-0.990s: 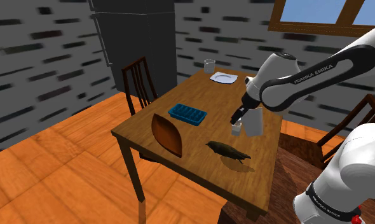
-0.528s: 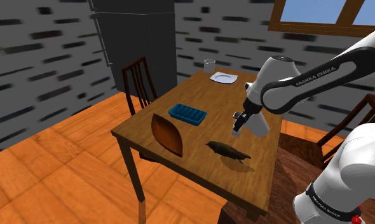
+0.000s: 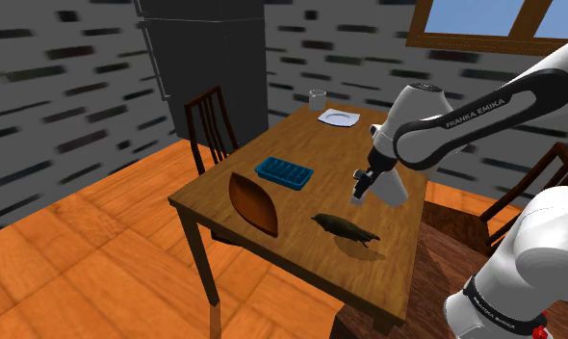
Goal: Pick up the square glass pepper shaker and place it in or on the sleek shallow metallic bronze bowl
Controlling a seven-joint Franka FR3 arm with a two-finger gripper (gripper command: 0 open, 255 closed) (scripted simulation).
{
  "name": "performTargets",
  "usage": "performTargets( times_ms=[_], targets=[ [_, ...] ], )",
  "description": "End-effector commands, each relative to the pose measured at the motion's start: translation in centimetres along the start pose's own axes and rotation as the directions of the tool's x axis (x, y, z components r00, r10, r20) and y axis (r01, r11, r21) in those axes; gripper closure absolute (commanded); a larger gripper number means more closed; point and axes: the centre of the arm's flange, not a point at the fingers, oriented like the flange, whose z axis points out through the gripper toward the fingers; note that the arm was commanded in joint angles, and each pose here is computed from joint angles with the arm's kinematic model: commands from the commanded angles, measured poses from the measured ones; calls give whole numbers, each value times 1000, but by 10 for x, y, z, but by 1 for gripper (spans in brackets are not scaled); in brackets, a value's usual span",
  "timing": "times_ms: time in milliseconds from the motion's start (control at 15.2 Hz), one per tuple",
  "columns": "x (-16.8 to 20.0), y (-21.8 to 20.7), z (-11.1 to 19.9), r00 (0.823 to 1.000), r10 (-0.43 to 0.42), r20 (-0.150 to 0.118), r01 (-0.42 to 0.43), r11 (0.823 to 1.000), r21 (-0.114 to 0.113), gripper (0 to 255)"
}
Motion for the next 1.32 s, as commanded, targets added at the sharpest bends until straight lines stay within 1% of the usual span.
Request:
performTargets(
  times_ms=[0,1254],
  targets=[
    [-3,0,2,1000,6,30,-6,1000,7,255],
    [20,-3,-96,1000,6,30,-6,1000,7,255]
  ],
)
